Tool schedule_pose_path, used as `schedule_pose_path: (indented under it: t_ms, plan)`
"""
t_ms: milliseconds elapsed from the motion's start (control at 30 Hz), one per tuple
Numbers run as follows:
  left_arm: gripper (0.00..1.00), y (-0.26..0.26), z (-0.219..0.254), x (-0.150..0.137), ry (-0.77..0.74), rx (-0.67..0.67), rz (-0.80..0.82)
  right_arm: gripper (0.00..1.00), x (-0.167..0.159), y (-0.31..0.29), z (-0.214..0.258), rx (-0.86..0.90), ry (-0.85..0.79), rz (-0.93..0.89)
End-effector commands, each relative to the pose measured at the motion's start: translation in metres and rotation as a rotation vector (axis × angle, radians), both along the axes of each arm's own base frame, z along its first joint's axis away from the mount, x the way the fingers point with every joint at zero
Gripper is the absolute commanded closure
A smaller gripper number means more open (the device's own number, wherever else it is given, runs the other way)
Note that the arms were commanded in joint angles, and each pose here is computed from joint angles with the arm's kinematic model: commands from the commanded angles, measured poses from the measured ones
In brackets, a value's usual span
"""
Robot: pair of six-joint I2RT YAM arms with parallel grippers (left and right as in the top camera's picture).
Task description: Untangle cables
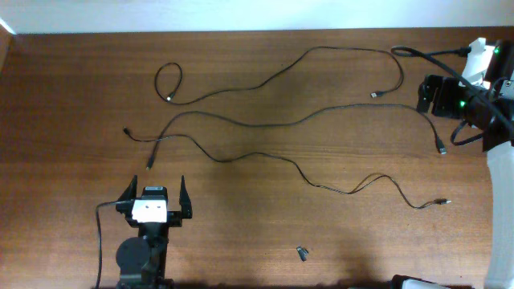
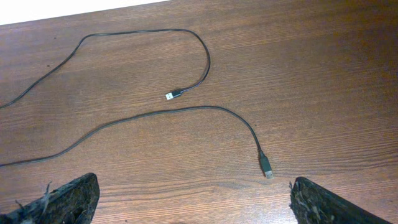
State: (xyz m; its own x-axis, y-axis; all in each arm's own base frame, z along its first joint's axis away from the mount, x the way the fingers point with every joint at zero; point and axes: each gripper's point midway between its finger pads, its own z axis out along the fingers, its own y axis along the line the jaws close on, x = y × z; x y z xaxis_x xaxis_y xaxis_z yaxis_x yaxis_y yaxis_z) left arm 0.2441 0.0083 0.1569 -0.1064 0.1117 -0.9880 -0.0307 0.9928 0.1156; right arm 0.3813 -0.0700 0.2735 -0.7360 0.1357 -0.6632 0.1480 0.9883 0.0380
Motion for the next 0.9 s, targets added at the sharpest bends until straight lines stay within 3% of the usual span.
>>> schedule_pose_path:
  t_ms: [0, 567, 733, 867]
  plan:
    - [0.01, -0.002, -0.001, 0.0, 0.001, 0.017, -0.015, 0.01, 0.002, 0.002, 0.004, 0.002, -0.009, 0.006]
    - [0.01, -0.002, -0.001, 0.0, 0.001, 0.017, -0.015, 0.01, -0.004, 0.005, 0.017, -0.002, -0.057, 0.009]
    - [0.01, -0.002, -0.001, 0.0, 0.001, 0.017, -0.015, 0.01, -0.003, 0.029, 0.012, 0.025, -0.263, 0.104]
    - [0.01, -0.002, -0.001, 0.0, 0.001, 0.017, -0.015, 0.01, -0.019, 0.054, -0.019, 0.009, -0.495, 0.179]
